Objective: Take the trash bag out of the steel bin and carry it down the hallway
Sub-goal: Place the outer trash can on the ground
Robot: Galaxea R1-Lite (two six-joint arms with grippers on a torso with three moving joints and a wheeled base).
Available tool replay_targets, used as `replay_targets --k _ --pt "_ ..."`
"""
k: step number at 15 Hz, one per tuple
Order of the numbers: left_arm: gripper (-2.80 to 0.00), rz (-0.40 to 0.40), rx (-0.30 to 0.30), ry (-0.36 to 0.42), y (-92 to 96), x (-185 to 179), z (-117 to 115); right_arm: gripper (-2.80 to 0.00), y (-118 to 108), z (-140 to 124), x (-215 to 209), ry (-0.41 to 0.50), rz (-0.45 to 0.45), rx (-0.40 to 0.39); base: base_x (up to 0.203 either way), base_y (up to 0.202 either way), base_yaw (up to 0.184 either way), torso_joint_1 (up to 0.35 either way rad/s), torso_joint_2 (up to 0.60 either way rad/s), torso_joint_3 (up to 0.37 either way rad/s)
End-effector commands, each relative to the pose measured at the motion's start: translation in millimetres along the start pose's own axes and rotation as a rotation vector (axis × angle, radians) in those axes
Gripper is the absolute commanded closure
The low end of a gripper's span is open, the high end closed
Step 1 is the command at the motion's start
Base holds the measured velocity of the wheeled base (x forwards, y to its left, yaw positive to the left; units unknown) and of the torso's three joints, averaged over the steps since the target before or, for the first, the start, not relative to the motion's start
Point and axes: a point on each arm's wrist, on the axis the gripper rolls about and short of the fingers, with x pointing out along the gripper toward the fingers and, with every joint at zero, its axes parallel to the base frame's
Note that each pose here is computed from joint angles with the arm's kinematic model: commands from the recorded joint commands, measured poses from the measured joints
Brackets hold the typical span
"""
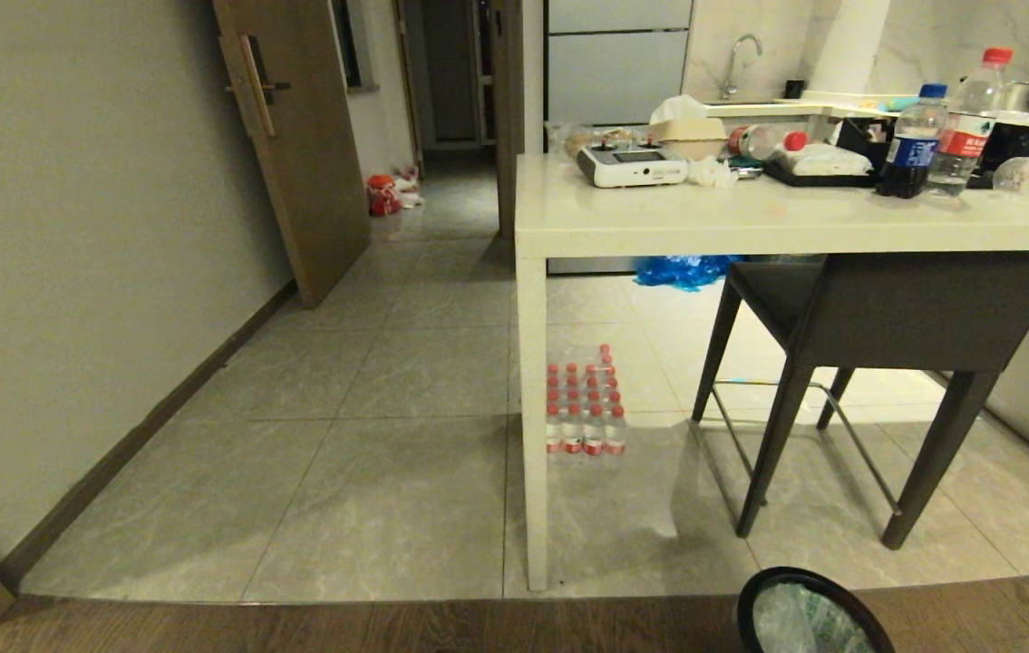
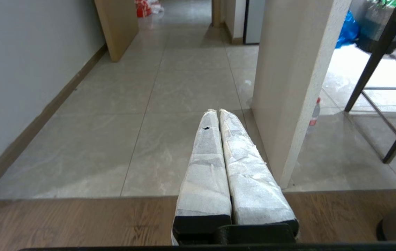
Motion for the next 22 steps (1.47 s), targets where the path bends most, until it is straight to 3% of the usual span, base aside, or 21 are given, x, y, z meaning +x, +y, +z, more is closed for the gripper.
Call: replay_targets --k 1,22 --pt "0.0 0.001 0.0 0.002 0.0 0.1 -0.2 0.0 0.0 0.0 0.1 0.001 -0.001 0.0 0.0 0.0 0.0 0.001 0.0 -0.072" --pt "0.0 0.001 0.004 0.001 0.0 0.1 0.1 0.0 0.0 0.0 0.0 -0.001 -0.001 -0.003 0.0 0.0 0.0 0.002 0.0 -0.192"
